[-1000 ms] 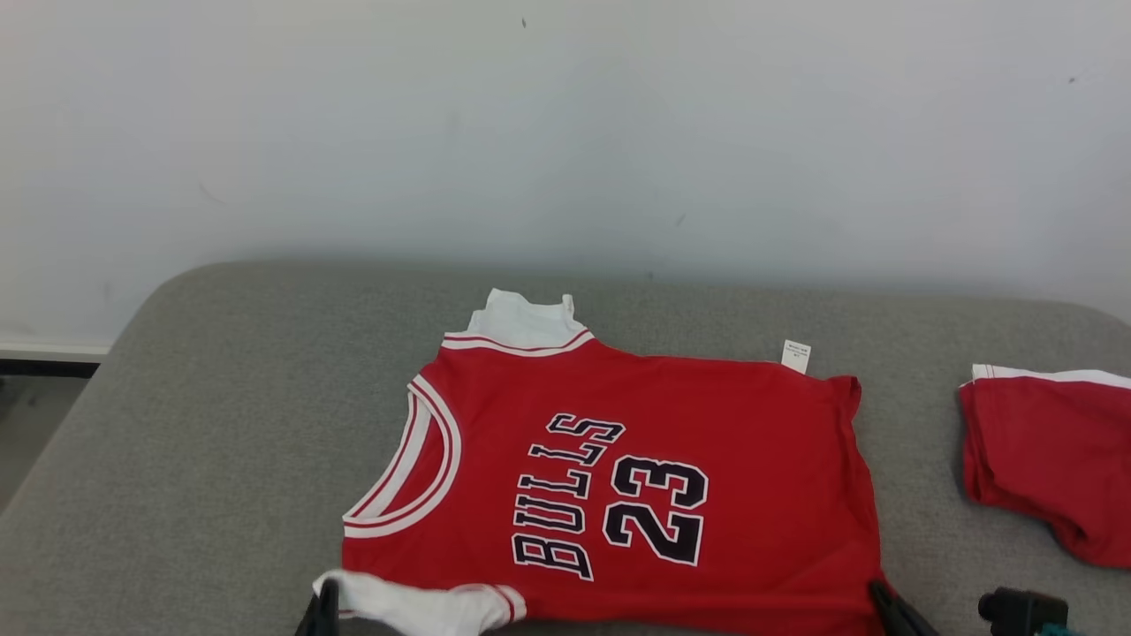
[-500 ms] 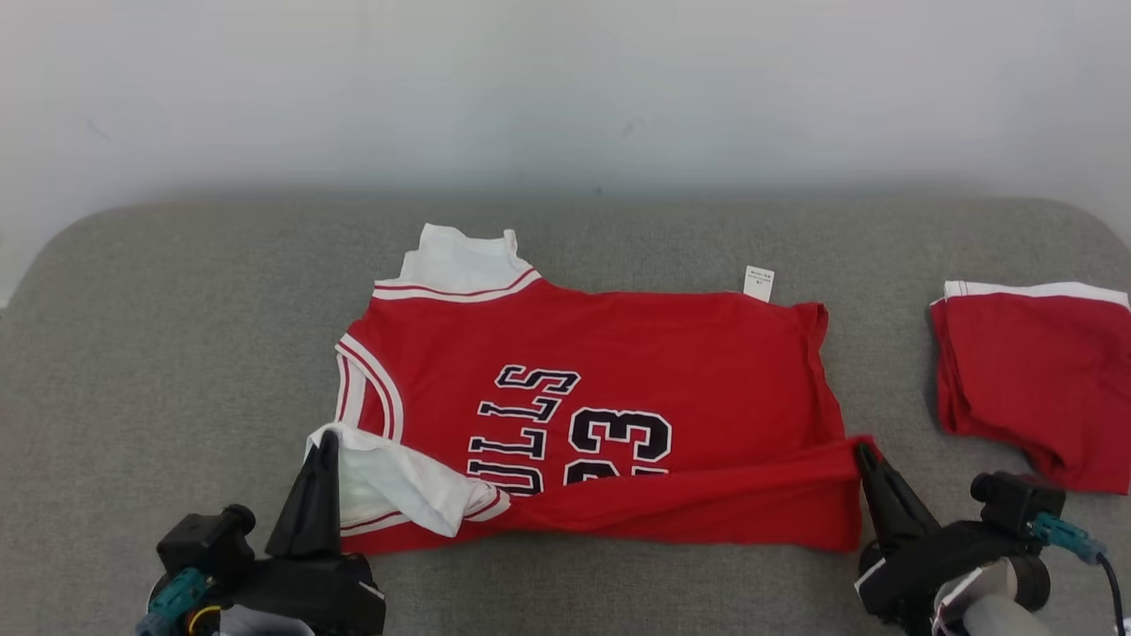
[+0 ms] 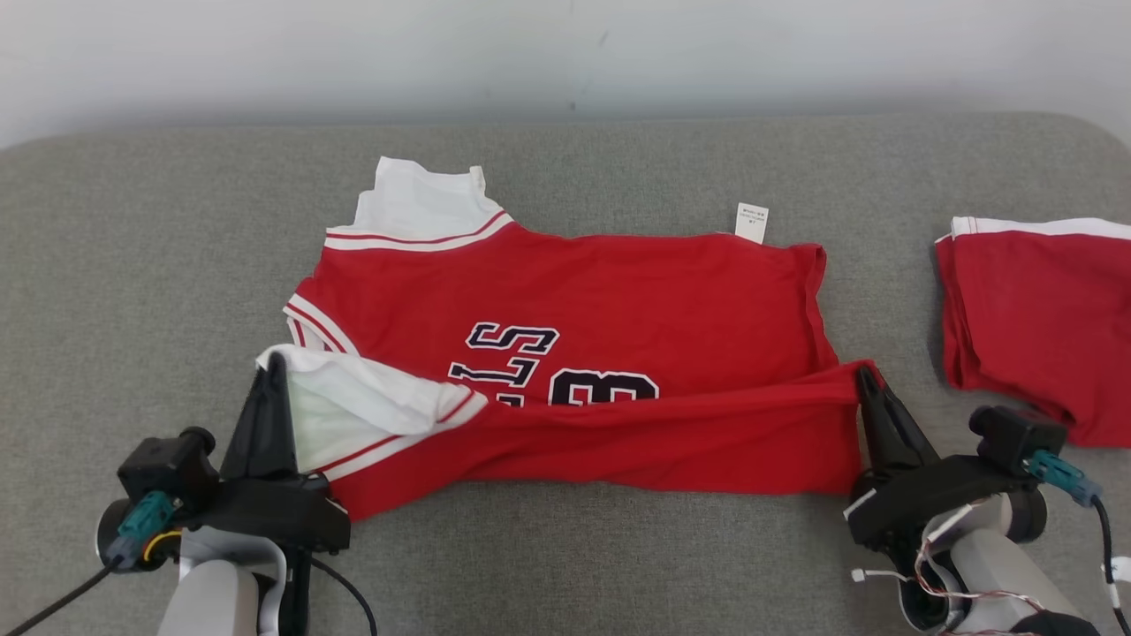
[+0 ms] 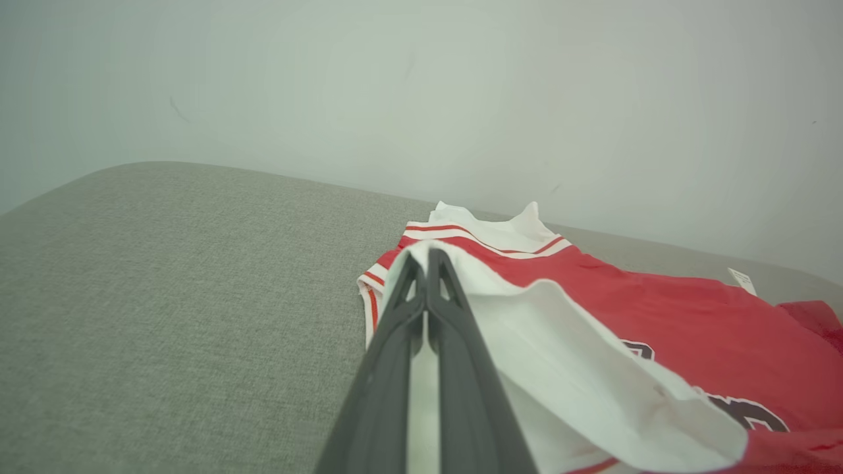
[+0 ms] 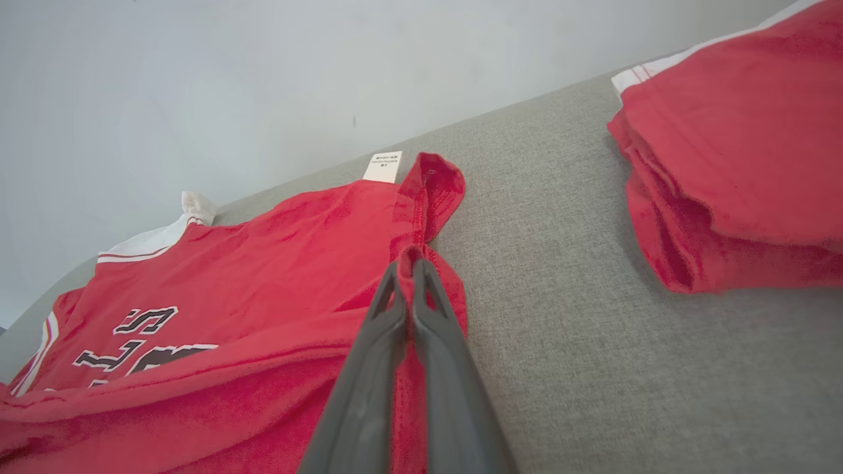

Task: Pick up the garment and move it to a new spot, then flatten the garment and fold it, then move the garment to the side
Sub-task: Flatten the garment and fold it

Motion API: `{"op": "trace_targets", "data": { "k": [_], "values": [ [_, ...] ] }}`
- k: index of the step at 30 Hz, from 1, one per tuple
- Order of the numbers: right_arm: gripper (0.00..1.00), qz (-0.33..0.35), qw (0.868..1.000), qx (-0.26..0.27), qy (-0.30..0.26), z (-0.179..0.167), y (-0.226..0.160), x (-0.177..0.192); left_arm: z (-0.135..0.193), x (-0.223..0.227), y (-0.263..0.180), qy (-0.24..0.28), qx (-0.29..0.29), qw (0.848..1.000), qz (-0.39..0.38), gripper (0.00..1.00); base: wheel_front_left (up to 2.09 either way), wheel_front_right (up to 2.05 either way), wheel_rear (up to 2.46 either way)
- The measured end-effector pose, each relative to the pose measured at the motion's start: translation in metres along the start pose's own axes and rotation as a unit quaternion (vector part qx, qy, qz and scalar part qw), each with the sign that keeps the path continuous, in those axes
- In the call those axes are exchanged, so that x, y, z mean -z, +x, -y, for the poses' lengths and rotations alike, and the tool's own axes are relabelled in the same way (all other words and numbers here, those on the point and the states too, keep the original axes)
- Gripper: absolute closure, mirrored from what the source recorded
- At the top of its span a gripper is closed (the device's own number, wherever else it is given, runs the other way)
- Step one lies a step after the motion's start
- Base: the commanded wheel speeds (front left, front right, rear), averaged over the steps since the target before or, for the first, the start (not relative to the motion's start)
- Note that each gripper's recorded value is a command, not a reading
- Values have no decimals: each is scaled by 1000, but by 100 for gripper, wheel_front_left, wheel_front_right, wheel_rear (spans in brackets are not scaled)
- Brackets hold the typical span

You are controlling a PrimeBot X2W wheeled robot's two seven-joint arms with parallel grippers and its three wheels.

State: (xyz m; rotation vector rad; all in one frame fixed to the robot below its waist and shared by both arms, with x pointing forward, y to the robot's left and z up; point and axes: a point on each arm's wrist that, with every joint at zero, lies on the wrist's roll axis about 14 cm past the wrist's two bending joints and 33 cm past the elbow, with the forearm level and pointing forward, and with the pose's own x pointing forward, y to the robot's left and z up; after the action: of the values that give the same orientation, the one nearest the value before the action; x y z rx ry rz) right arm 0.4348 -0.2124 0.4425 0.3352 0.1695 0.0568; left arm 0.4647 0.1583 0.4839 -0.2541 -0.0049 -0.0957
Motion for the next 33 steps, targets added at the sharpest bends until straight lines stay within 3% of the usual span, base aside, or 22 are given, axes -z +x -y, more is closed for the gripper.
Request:
{"op": "trace_targets", "data": {
  "k": [14,18,19,20,21,27,33],
  "values": [
    [100,-11,1000,2,-15,1,20,7,-8,2,28,42,-6,999,0,100,0,0,0],
    [100,-24,1000,-3,-18,-4,22,17,-8,21,29,47,-5,998,-29,100,0,0,0],
    [2,-25,1000,-3,-18,-4,23,18,-10,22,29,47,-9,998,-31,61,0,0,0],
    [0,-20,1000,-3,-21,-4,24,14,-12,20,31,50,-14,998,-28,23,0,0,0],
    [0,-12,1000,-2,-24,-3,26,9,-15,16,32,52,-20,998,-21,0,0,0,0],
    [0,40,999,3,-36,1,24,-23,-22,-12,28,67,-39,997,21,0,0,0,0],
    [0,28,999,8,-37,-1,-6,-4,-16,-7,-4,50,-38,998,18,0,0,0,0]
  ]
}}
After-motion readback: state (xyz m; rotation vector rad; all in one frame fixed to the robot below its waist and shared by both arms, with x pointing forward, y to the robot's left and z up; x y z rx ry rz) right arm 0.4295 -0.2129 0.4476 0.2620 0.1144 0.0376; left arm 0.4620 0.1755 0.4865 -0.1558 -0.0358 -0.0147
